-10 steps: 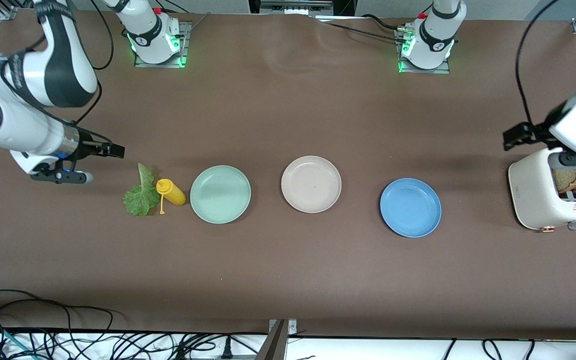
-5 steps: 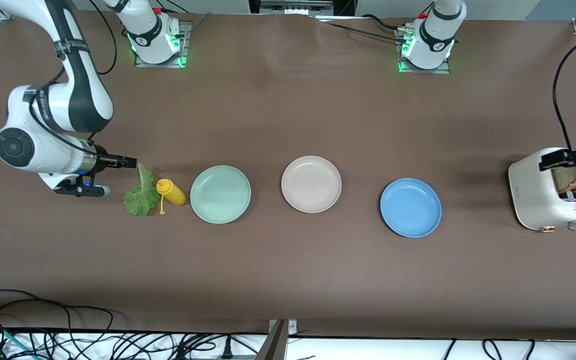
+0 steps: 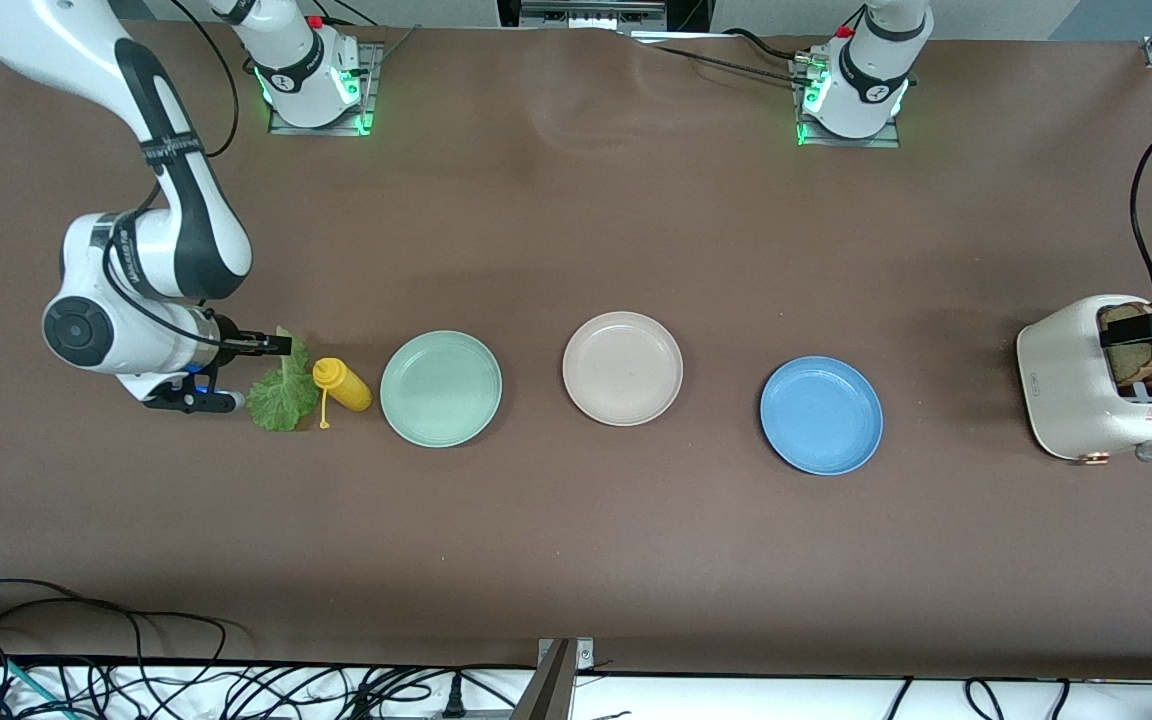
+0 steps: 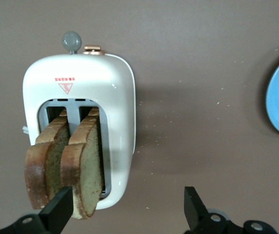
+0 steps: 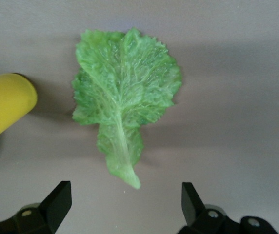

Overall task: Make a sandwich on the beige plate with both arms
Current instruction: 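Grasp the lettuce with the right gripper while the left gripper reaches the toaster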

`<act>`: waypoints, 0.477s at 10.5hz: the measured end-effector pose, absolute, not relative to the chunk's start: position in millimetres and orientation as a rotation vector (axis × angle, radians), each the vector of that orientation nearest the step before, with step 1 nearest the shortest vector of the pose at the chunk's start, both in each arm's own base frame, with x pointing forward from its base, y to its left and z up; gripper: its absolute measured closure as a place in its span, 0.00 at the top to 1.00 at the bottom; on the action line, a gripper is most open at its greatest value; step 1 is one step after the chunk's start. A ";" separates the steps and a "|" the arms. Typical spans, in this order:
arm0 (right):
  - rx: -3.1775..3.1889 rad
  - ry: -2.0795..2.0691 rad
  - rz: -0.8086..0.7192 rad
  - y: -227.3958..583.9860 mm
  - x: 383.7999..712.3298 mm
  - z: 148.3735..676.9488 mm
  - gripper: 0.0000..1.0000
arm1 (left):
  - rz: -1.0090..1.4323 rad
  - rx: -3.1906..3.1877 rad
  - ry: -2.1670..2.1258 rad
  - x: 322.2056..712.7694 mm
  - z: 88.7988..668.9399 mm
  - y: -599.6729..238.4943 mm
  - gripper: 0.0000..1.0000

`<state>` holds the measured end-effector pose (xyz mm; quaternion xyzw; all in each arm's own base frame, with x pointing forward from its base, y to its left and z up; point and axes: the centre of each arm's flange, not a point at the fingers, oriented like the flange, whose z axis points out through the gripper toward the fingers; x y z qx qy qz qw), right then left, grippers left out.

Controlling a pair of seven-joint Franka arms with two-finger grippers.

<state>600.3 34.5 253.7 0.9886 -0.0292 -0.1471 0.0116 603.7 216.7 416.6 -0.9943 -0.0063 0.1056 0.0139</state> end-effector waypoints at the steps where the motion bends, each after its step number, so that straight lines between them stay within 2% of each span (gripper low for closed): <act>1: 3.083 -0.091 -0.468 33.5 600.5 241.3 1.00 | 0.347 -3.097 -0.031 601.9 409.4 224.2 1.00; 5: 3.096 -0.114 -0.455 28.8 603.6 207.5 1.00 | 0.395 -3.112 -0.084 592.4 388.4 253.7 0.99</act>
